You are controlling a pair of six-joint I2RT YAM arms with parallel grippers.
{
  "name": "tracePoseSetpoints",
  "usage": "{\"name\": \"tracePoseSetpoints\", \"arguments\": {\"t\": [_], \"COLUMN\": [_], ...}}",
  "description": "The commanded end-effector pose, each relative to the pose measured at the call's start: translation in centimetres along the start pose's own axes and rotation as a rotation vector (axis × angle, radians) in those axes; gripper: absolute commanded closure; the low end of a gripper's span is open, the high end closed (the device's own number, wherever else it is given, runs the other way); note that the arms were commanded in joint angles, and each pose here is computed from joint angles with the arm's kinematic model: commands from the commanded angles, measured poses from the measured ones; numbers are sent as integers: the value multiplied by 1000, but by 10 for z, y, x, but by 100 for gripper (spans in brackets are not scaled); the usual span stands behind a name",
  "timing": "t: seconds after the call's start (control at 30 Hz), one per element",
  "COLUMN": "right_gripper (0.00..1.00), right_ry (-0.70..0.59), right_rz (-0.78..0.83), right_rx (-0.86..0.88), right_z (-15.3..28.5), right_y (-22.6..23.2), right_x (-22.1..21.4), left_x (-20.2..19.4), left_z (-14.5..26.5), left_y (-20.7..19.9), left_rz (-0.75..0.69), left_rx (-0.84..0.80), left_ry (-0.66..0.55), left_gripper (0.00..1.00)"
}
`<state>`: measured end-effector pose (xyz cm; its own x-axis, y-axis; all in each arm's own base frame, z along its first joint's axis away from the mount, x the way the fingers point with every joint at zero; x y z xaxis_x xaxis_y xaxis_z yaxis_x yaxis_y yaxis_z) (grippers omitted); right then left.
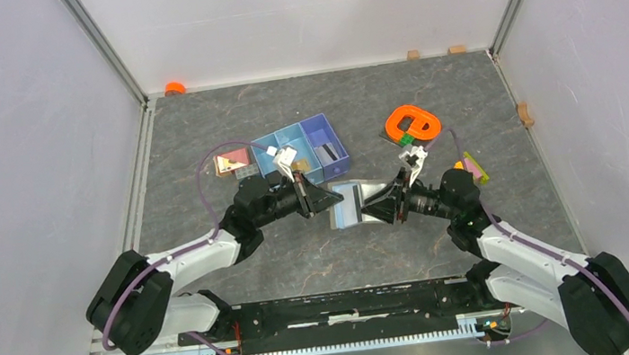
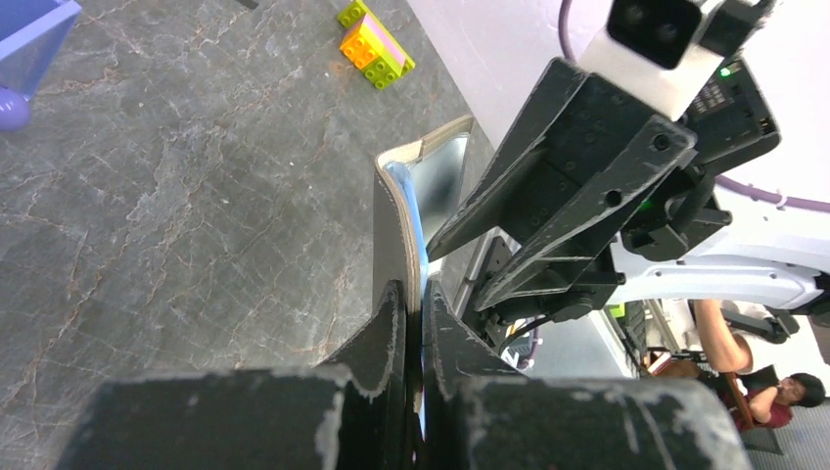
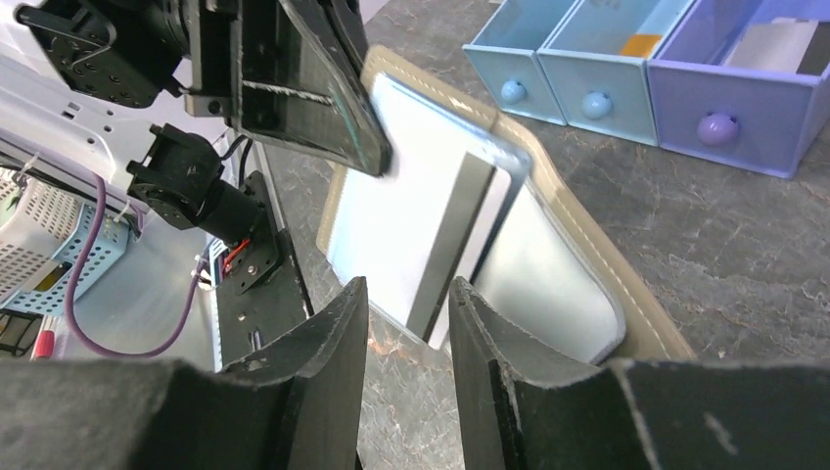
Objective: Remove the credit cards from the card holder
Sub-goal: Remove the credit card from the card holder.
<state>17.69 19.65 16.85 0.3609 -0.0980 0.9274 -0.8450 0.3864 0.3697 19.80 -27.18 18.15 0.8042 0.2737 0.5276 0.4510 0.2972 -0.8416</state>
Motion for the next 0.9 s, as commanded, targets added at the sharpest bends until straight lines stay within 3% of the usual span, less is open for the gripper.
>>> {"name": "tracePoseSetpoints", "arguments": {"t": [0.0, 0.47, 0.87], "right_gripper": [60, 67, 66], "right_ry": [-22, -44, -95], "right_rz": [33, -16, -29], "right_rx": [-23, 24, 117], "right_z": [-3, 3, 6], "right_y": [-4, -5, 10], "right_x": [17, 17, 24], "left_x": [17, 21, 20], "left_z": [0, 7, 11], "left_y": [-20, -30, -45], "left_rz": [5, 36, 32], "left_rx": [-109, -218, -342], "left_ry": [-34, -49, -34], "left_gripper": [98, 98, 98]}}
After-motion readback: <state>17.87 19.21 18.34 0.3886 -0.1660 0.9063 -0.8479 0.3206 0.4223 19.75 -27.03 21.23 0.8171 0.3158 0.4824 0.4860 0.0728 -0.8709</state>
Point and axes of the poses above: each gripper's point midway between its finger pads, its own z axis back along the fingers, its own y axis along the line the jaws close on, x = y × z, the point moved 5 cm from there along z, back along the fingers, and after that the axes turned 9 degrees about z, right-handed, at the moved point
